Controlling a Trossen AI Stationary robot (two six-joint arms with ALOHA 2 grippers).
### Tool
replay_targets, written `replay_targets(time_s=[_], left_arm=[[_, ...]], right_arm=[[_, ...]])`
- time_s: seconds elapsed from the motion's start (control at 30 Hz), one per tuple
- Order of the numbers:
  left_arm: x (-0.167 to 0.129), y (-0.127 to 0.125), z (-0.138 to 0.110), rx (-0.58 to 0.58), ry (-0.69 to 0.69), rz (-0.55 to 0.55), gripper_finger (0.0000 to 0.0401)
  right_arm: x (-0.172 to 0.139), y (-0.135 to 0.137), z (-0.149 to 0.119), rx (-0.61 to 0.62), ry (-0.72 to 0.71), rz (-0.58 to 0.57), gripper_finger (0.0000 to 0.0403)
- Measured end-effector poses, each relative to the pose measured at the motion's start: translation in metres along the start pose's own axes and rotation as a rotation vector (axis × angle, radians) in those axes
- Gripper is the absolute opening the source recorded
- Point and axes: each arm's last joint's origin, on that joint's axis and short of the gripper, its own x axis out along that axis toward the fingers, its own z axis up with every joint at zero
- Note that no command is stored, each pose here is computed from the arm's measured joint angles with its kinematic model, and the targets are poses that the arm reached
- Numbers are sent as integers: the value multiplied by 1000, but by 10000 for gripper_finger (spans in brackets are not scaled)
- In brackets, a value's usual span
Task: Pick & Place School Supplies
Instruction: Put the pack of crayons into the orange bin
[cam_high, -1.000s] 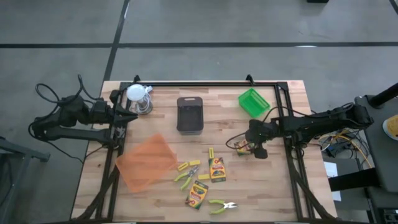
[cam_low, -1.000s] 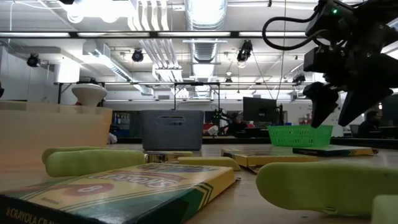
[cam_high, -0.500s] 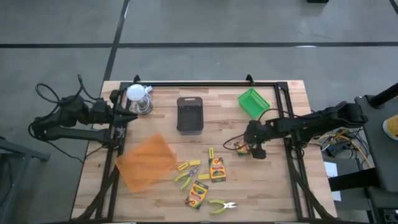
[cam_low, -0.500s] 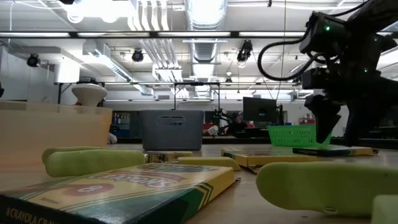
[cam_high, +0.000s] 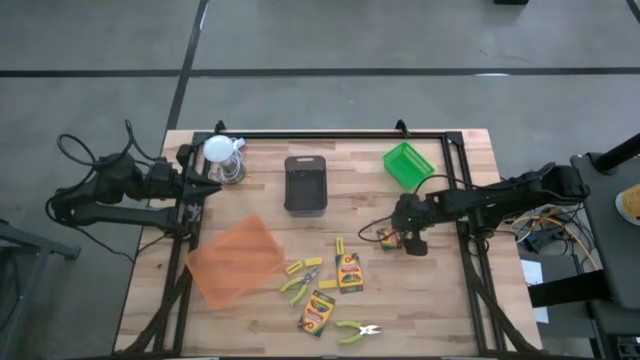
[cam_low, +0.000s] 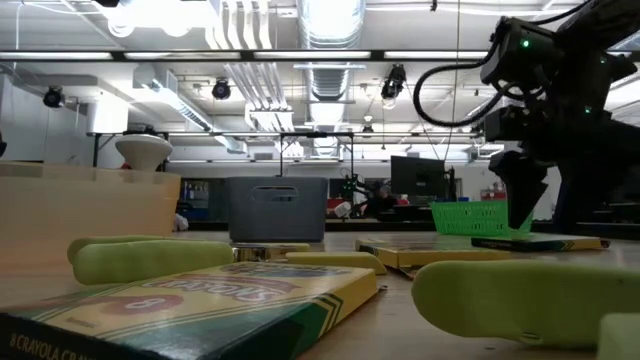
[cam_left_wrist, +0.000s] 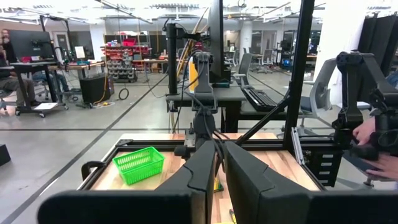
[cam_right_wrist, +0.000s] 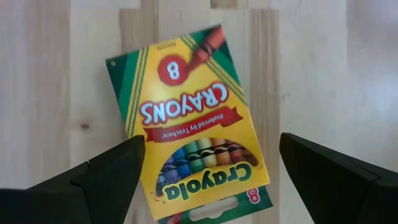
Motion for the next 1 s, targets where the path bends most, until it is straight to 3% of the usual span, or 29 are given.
replay_targets(time_s=[0.6, 1.0], left_arm=[[0, 0, 0, 0, 0, 0, 44], [0, 0, 0, 0, 0, 0, 44]], right_arm=[[-5, 1, 1, -16, -14, 48, 368], [12, 1, -1, -15, 66, 46, 368]])
